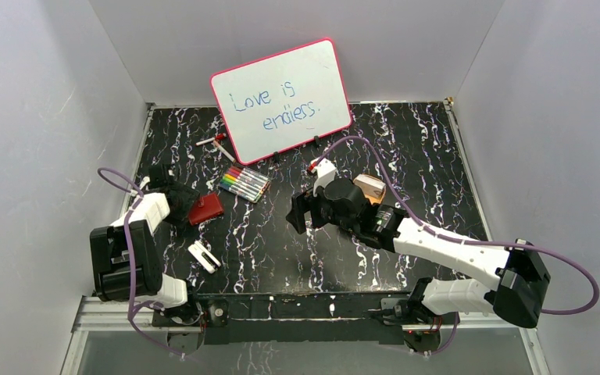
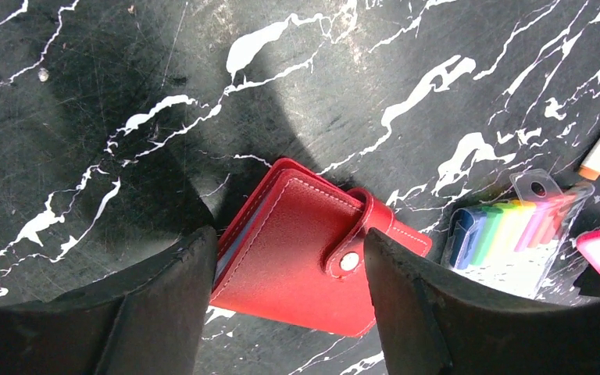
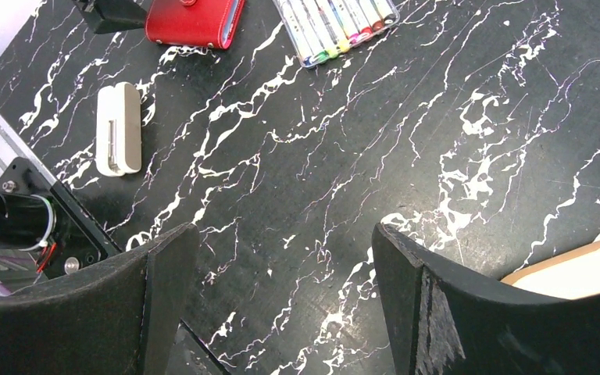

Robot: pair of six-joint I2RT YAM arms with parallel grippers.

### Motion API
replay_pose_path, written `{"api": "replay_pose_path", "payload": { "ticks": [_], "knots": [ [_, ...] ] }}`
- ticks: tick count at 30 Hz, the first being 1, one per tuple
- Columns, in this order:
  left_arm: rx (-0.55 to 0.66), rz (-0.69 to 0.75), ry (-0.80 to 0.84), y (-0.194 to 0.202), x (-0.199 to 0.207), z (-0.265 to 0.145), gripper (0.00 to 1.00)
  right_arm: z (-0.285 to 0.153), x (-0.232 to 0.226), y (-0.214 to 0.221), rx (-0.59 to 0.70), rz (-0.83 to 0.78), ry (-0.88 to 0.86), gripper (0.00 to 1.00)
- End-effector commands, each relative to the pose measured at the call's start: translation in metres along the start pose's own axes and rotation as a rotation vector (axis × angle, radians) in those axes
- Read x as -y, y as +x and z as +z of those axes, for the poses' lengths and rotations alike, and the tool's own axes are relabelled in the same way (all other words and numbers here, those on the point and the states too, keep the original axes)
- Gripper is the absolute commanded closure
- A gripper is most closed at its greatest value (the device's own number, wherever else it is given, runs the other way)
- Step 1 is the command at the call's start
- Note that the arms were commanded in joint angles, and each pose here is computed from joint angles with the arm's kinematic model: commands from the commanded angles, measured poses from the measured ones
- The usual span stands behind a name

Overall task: Put the credit cards into the card holder
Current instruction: Pick up the card holder from the center of the board.

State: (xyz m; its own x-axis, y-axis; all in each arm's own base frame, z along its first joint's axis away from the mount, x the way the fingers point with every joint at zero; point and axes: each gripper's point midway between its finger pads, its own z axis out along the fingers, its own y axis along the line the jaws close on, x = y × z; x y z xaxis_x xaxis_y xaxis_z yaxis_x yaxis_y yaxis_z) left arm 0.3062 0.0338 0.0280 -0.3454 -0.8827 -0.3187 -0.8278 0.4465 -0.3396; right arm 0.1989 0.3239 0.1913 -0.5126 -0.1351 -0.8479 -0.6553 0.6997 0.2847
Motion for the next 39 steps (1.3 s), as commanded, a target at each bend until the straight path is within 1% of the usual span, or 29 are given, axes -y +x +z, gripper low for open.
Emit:
{"api": "replay_pose_path", "payload": {
  "ticks": [1, 6, 12, 17, 26, 33, 39],
  "knots": [
    [-0.063, 0.013, 0.003, 0.020, -0.014, -0.004, 0.34, 0.002, -0.001, -0.014, 0.052, -0.014, -0.001, 0.10],
    [-0.075, 0.022, -0.012, 0.028, -0.026, -0.005, 0.34, 0.021, -0.017, -0.017, 0.032, 0.004, -0.058, 0.10],
    [-0.078, 0.013, -0.017, 0.030, -0.028, -0.008, 0.34, 0.064, -0.038, -0.024, -0.003, 0.076, -0.145, 0.12],
    [-0.073, 0.010, -0.037, 0.029, -0.031, -0.010, 0.34, 0.107, -0.051, -0.023, -0.037, 0.176, -0.215, 0.15],
    [-0.072, 0.003, -0.041, 0.031, -0.035, -0.014, 0.34, 0.178, -0.052, -0.013, -0.060, 0.205, -0.199, 0.19],
    [-0.060, 0.014, -0.036, 0.028, -0.034, -0.017, 0.34, 0.205, -0.056, -0.016, -0.037, 0.241, -0.205, 0.20],
    [-0.061, 0.015, -0.042, 0.028, -0.035, -0.016, 0.34, 0.223, -0.063, -0.014, -0.046, 0.256, -0.235, 0.23]
  ]
}}
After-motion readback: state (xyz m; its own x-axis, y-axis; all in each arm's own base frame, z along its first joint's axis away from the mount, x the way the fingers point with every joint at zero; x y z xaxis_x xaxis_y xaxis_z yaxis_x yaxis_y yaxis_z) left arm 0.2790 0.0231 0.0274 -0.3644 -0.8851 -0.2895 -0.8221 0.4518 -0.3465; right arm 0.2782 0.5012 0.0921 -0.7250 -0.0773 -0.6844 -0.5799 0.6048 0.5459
